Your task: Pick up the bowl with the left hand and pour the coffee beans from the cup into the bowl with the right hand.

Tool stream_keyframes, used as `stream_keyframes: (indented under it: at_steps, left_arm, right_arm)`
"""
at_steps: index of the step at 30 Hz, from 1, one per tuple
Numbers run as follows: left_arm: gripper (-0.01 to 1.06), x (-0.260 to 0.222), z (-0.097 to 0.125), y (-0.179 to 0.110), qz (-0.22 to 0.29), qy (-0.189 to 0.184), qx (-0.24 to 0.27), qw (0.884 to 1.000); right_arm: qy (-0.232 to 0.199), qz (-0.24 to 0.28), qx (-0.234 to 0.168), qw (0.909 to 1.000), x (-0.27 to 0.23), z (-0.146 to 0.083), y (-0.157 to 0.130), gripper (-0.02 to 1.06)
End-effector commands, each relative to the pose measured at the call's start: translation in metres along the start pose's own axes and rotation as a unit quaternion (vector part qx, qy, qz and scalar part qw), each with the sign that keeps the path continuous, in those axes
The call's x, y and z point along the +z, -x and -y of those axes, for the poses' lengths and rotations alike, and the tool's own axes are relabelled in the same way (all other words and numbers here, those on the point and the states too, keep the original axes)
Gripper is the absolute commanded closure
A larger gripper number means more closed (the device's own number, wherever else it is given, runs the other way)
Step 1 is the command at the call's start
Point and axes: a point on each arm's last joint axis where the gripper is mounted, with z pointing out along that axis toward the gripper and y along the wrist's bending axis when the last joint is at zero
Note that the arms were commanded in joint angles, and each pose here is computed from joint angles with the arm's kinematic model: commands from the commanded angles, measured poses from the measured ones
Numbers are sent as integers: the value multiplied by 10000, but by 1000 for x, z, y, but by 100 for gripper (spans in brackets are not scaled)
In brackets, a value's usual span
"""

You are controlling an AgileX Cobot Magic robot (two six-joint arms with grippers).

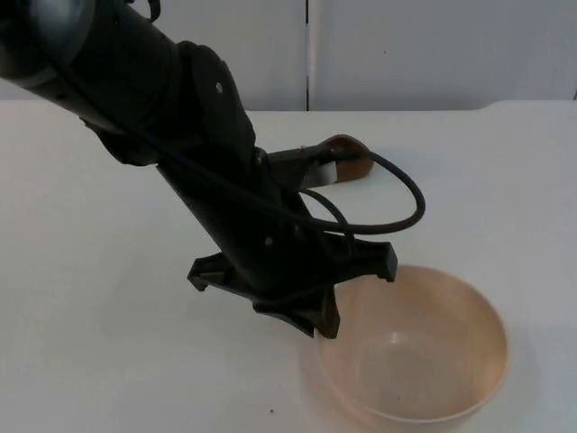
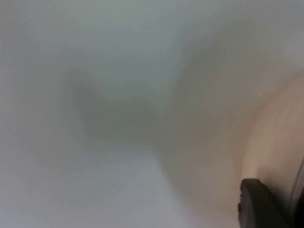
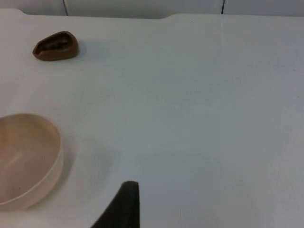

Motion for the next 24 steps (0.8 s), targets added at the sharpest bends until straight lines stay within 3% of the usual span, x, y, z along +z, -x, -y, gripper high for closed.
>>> stream_keyframes:
  at_steps: [1,2,13,18,24]
  left_arm:
    - [102,0,3,1,52,-36,-3,10000]
    - [105,0,2,1,57,-34,-13,10000]
    - [105,-14,-1,4,101,32,36,9999]
    - [105,-37,-19,12,155,-4,-397,9991]
    - [105,-76,-59,28,638,58,-1125,9916]
  right_arm:
    - [-33,34,-38,10000,0,0,0,-1]
    - [-33,34,-38,10000,0,0,0,-1]
    - [-59,33,-66,10000,0,1,0,-1]
    - [-59,33,-66,10000,0,1,0,-1]
    - [-59,33,-66,10000,0,1,0,-1]
